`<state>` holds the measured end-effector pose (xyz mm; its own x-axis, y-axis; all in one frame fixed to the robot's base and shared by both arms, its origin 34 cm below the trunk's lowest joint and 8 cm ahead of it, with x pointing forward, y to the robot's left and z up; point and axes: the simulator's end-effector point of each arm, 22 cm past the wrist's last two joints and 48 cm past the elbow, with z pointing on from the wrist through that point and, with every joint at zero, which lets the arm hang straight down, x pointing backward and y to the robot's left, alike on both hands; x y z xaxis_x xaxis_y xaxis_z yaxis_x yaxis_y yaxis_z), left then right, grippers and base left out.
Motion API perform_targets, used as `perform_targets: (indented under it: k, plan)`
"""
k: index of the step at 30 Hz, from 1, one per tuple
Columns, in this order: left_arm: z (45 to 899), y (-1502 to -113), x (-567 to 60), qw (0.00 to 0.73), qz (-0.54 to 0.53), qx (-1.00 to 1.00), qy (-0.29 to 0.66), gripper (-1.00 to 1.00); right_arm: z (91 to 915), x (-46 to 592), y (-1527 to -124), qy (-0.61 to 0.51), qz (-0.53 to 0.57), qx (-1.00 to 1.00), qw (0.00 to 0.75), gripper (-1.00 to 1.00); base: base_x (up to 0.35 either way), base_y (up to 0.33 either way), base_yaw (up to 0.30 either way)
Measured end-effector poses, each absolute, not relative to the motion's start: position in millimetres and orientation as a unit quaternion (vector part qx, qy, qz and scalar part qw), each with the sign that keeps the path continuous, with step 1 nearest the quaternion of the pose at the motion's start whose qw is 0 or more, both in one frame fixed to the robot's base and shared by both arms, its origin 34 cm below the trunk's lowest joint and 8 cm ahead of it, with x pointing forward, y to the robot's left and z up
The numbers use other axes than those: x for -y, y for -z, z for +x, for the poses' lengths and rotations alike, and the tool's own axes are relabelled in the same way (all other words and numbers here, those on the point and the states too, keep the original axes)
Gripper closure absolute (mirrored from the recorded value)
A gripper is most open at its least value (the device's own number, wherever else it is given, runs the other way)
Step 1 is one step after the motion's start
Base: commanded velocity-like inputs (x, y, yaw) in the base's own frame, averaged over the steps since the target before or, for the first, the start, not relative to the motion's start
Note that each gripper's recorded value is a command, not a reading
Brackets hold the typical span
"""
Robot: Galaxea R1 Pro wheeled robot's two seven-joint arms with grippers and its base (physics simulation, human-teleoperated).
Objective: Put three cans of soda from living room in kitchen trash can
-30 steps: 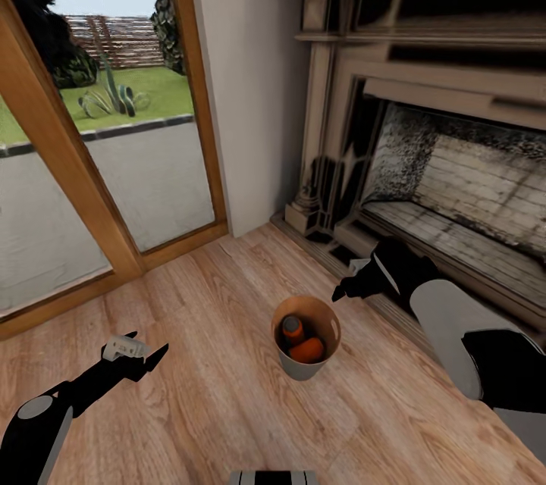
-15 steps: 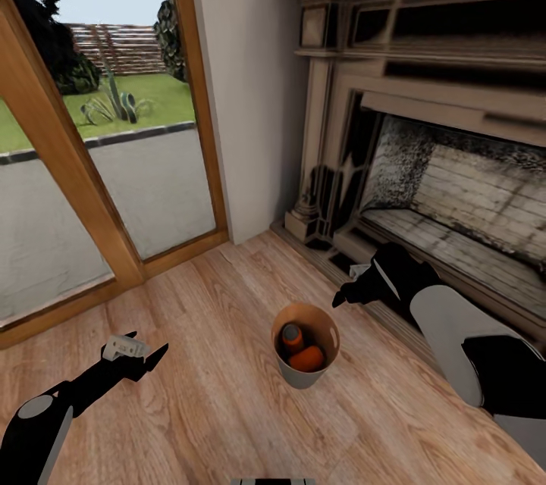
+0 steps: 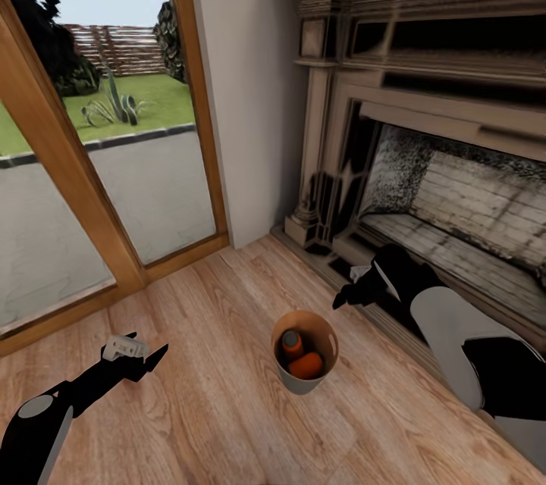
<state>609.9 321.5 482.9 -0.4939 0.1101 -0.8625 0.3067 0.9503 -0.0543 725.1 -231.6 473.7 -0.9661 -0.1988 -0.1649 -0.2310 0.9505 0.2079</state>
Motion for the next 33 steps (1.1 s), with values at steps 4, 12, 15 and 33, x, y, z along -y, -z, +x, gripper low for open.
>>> perform_targets:
  k: [4, 12, 15, 33]
  plan:
    - [612, -491, -322, 0.487, 0.121, -0.859, 0.100, -1.00, 726, 233, -481, -0.113, -0.108, -0.985, 0.070, -1.00, 0.000, 0.000, 0.000]
    - [616, -511, -322, 0.489, 0.121, -0.858, 0.099, -1.00, 723, 234, -493, -0.112, -0.108, -0.986, 0.065, -1.00, 0.000, 0.000, 0.000]
    - [618, -519, -322, 0.490, 0.122, -0.857, 0.099, -1.00, 722, 232, -499, -0.113, -0.112, -0.985, 0.073, -1.00, 0.000, 0.000, 0.000]
    - [627, -561, -321, 0.506, 0.123, -0.848, 0.099, -1.00, 715, 227, -526, -0.111, -0.127, -0.981, 0.102, -1.00, -0.003, 0.000, 0.000]
